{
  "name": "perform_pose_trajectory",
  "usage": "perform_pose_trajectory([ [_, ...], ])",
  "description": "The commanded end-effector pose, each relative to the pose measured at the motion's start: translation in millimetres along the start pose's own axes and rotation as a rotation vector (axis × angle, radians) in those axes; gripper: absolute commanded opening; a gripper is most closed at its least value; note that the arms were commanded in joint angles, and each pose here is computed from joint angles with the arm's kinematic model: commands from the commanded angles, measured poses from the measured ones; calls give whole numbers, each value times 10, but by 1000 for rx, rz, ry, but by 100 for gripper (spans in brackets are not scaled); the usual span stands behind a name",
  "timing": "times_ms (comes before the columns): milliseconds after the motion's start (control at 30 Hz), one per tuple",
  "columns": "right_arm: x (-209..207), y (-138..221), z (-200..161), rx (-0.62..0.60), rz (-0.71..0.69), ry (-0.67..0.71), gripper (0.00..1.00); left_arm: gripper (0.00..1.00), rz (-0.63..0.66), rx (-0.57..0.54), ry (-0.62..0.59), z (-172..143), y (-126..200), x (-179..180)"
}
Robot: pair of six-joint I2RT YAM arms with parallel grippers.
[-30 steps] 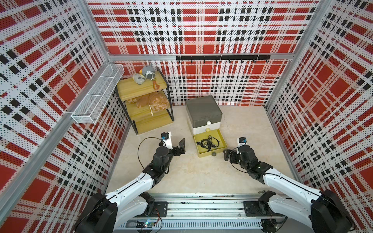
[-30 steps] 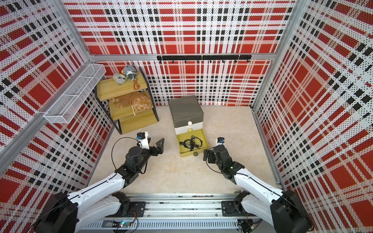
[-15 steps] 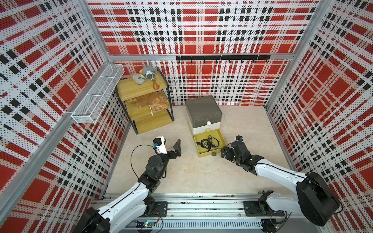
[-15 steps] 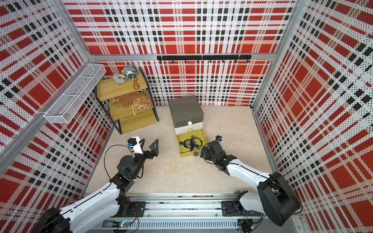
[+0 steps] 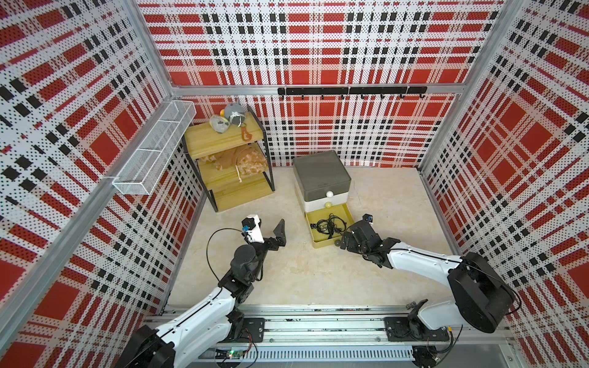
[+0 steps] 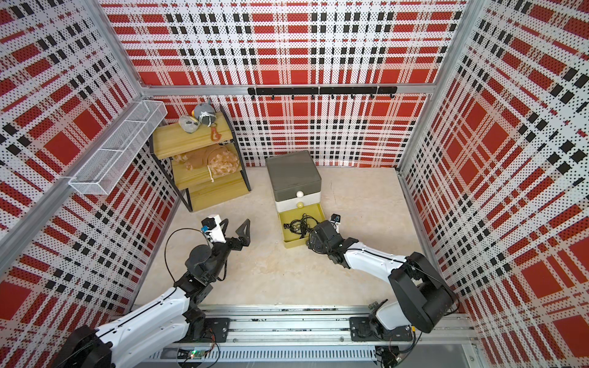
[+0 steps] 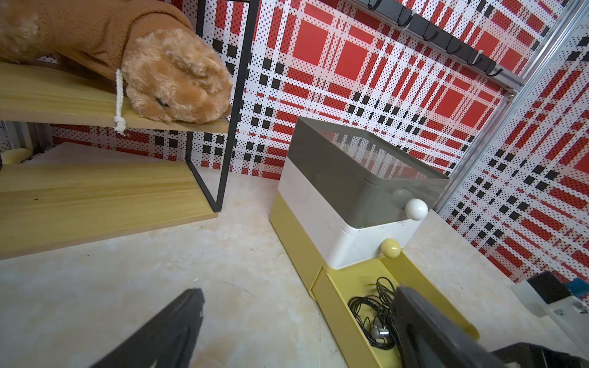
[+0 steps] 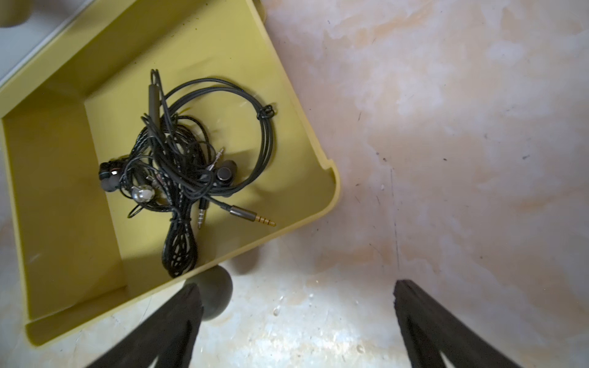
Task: Place the wired earphones into the drawer by color
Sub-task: Close the drawer in the storage box.
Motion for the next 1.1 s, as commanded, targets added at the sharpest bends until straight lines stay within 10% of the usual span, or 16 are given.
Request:
perform_pose_trajectory([
  [0,-4,-15,1,3,-37,-14,100,99,0,-19,-6,14,5,11],
  [1067,243,-223,339,-85,-51,10,100,99,20,-24,-14,8,9,33],
])
Point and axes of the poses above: each gripper's point midway between its finger pads, its own y axis back along the fingers, its own x axis along the line the jaws close on, z = x × y, the point moved 10 cm from there along y, back along the fingers, and after that the axes turned 7 degrees about y, right-handed, at the moved point
